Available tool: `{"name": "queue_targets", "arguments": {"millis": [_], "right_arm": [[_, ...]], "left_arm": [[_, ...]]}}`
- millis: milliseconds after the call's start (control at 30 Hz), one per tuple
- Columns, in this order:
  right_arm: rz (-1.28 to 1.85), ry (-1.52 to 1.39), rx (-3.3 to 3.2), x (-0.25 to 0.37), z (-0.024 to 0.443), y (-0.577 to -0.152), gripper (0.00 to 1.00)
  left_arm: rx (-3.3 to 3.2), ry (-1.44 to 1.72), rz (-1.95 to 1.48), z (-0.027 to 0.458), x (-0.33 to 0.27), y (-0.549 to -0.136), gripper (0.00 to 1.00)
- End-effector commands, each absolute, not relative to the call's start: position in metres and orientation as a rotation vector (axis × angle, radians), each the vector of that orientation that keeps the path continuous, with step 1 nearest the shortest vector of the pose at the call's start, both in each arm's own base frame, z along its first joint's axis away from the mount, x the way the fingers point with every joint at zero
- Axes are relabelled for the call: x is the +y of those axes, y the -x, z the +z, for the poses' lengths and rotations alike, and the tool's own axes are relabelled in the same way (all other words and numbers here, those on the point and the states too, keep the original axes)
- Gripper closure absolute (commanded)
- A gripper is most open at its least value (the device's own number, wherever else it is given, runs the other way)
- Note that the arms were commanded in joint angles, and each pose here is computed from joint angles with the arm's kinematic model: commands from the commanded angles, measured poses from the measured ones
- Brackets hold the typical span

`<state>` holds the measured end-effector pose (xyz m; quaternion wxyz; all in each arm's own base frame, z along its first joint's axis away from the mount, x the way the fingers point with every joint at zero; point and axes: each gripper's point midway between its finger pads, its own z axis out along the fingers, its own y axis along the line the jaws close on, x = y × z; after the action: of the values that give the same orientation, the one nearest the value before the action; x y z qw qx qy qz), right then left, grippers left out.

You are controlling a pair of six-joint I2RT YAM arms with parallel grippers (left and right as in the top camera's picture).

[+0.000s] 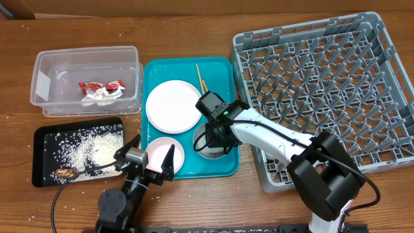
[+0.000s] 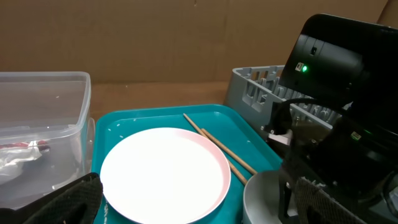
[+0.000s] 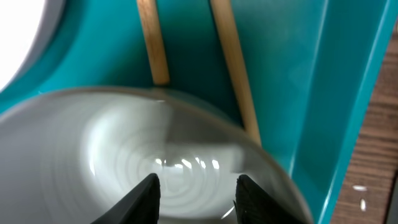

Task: Sort waste into correct bins and load items into the dishwasher
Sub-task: 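Move the right gripper to the white bowl on the teal tray and grasp it, then lift the white bowl with the right gripper and carry it to the rack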

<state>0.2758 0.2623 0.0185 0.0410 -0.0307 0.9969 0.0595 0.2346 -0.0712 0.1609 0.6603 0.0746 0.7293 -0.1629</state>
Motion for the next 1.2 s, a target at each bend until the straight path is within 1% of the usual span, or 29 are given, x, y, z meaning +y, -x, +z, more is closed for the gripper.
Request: {"name": "queue_targets", "arguments": {"millis": [0,67,133,200,267,367,567,633,767,867,1000,1033,1100,1167], "right_arm": [[0.279,0.233,2.953,0.276,0.063,-0.287,0.55],[0.281,0.238,2.919,0.275,0.082,-0.290,0.53],[0.299,0.211,2.887,0.270,0.100,-0.293,0.44],[0.288,0.190,2.886,0.265,0.102,-0.295,0.42],[0.227,0.159,2.886,0.254,0.094,-0.301,0.37],[0.143,0.149,2.890,0.243,0.076,-0.303,0.33],[0.091,0.154,2.953,0.236,0.031,-0.292,0.34],[0.094,0.156,2.967,0.236,0.028,-0.290,0.44],[0.149,0.149,2.987,0.244,0.034,-0.288,0.84],[0.162,0.136,2.972,0.246,0.052,-0.292,0.96],[0.177,0.093,2.848,0.243,0.108,-0.307,0.96],[0.170,0.047,2.788,0.238,0.130,-0.312,0.96],[0.120,-0.040,2.671,0.219,0.166,-0.322,0.96],[-0.037,-0.156,2.457,0.177,0.218,-0.335,0.96]], "left_arm": [[1.650,-0.167,-0.379,0.159,-0.072,-0.235,0.00],[1.650,-0.167,-0.379,0.159,-0.072,-0.235,0.00],[1.650,-0.167,-0.379,0.159,-0.072,-0.235,0.00],[1.650,-0.167,-0.379,0.159,-0.072,-0.235,0.00],[1.650,-0.167,-0.379,0.159,-0.072,-0.235,0.00],[1.650,-0.167,-0.379,0.159,-0.072,-0.235,0.00],[1.650,-0.167,-0.379,0.159,-0.072,-0.235,0.00],[1.650,-0.167,-0.379,0.159,-0.072,-0.235,0.00],[1.650,-0.167,-0.379,0.159,-0.072,-0.235,0.00],[1.650,-0.167,-0.379,0.159,-0.072,-0.235,0.00],[1.650,-0.167,-0.379,0.159,-0.072,-0.235,0.00],[1.650,-0.167,-0.379,0.159,-0.072,-0.235,0.00],[1.650,-0.167,-0.379,0.159,-0.072,-0.235,0.00],[1.650,-0.167,-0.379,0.159,-0.072,-0.235,0.00]]}}
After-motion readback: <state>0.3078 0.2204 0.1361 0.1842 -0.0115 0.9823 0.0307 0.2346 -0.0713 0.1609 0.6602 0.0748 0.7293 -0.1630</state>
